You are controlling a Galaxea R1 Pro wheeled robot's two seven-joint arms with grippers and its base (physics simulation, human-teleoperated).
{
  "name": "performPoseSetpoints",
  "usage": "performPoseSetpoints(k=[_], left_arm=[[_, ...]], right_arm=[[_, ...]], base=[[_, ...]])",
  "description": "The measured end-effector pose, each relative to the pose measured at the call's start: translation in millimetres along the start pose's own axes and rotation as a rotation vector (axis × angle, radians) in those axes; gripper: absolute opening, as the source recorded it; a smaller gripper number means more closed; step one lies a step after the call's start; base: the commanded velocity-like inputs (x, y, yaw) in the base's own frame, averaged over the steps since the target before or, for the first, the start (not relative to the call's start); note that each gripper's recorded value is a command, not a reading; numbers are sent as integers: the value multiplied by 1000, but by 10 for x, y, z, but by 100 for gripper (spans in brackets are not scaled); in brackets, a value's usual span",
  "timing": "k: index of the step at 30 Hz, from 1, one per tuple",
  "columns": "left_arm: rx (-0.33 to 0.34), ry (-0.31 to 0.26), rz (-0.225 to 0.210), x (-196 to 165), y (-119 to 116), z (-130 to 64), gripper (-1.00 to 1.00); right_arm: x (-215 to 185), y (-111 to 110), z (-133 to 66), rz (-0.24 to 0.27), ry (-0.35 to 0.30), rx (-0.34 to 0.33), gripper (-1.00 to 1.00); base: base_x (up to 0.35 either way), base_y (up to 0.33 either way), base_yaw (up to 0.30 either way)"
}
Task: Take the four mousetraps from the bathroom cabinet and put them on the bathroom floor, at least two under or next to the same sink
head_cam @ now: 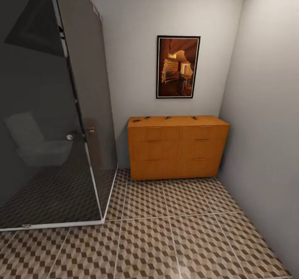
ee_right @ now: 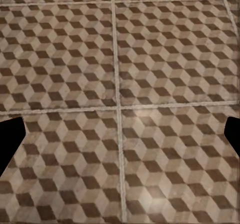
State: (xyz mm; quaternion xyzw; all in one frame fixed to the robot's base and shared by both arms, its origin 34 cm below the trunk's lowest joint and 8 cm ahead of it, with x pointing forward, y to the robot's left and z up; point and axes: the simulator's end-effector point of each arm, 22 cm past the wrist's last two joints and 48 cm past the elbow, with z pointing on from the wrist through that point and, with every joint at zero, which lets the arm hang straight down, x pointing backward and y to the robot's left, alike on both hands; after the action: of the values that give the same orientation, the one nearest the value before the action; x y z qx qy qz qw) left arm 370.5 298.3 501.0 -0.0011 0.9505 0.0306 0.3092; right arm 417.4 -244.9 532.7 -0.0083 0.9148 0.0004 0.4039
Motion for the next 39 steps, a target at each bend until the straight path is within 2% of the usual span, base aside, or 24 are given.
performPoseSetpoints(k=[39], left_arm=[[0, 2, -1, 7, 1, -1, 100]], right_arm=[[2, 4, 0, -1, 0, -1, 100]], base=[[231, -220, 0]])
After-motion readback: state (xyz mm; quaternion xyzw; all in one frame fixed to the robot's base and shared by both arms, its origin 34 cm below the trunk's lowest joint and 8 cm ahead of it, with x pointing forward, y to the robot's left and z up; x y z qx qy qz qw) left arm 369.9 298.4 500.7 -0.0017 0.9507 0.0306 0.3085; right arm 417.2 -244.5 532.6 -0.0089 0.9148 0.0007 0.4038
